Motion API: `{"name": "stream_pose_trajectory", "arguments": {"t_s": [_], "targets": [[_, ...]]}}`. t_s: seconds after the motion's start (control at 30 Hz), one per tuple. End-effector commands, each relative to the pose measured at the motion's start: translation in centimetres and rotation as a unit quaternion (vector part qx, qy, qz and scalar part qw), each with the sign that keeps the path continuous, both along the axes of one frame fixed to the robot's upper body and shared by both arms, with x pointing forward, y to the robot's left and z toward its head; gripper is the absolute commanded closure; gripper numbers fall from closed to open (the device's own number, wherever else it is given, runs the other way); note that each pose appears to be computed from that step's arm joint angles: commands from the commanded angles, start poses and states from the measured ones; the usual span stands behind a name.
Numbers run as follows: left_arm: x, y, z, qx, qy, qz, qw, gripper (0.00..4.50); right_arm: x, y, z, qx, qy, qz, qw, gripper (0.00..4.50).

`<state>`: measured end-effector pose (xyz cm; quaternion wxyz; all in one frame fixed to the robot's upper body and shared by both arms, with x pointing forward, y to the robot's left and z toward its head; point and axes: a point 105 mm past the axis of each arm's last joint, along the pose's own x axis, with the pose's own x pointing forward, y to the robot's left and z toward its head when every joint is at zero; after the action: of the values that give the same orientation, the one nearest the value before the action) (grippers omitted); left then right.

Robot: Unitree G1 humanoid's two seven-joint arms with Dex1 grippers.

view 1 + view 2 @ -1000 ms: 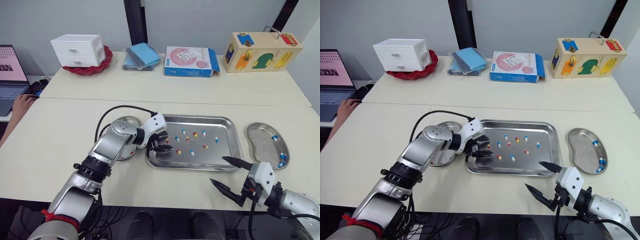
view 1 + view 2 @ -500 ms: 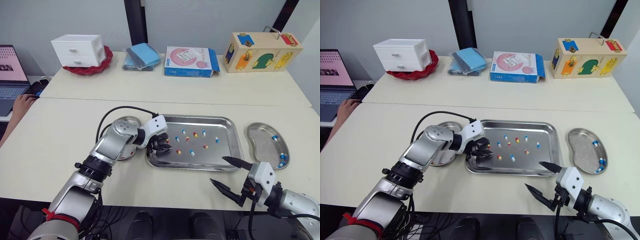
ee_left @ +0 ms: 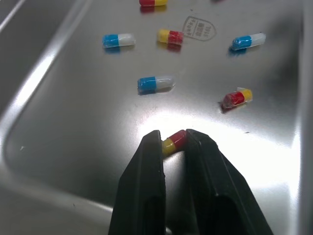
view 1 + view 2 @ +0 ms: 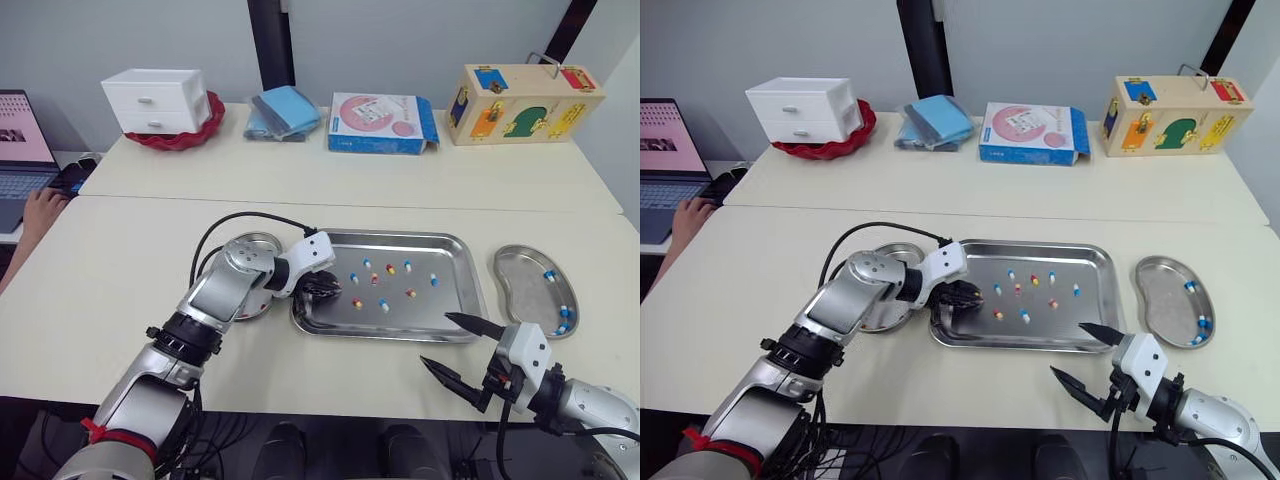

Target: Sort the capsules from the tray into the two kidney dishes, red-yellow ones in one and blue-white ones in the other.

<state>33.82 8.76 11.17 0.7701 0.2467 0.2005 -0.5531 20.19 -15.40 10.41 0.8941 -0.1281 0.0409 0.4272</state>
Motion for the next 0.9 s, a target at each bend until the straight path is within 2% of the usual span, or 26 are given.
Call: {"name": "stream_pose_trajectory", "arguments": {"t_s": [0.03,0.1,0.23,0.43,0.63,0.8,0.83,0.9], "targets": [[-0.3,1.4,4.5,-0.035,-0.030,0.018,0.999,4.15,-0.4,0.8,1.2,-0.002,-0.025,0.034,0.999,0.00],[-0.5,2.4,5.3,-0.038,-0.029,0.033,0.998,4.15,-0.4,1.0,1.2,-0.004,-0.026,0.045,0.999,0.00],[-0.8,7.2,6.6,-0.042,-0.011,0.114,0.993,4.15,-1.3,2.6,1.3,-0.004,-0.018,0.118,0.993,0.00],[-1.5,12.1,6.3,-0.035,0.004,0.201,0.979,4.15,-1.9,5.2,2.1,0.007,-0.031,0.205,0.978,0.00],[-1.7,13.0,6.0,-0.054,0.010,0.230,0.972,4.17,0.0,6.6,3.6,0.045,-0.070,0.192,0.978,0.00],[-1.9,12.9,5.9,-0.066,0.018,0.231,0.971,4.17,0.3,7.1,3.9,0.058,-0.077,0.185,0.978,0.00],[-1.9,12.8,6.0,-0.071,0.017,0.230,0.970,3.64,0.3,7.2,3.9,0.060,-0.078,0.183,0.978,0.00],[-1.9,12.7,6.3,-0.071,0.012,0.217,0.974,3.24,0.5,7.3,3.9,0.062,-0.079,0.180,0.979,0.00]]}}
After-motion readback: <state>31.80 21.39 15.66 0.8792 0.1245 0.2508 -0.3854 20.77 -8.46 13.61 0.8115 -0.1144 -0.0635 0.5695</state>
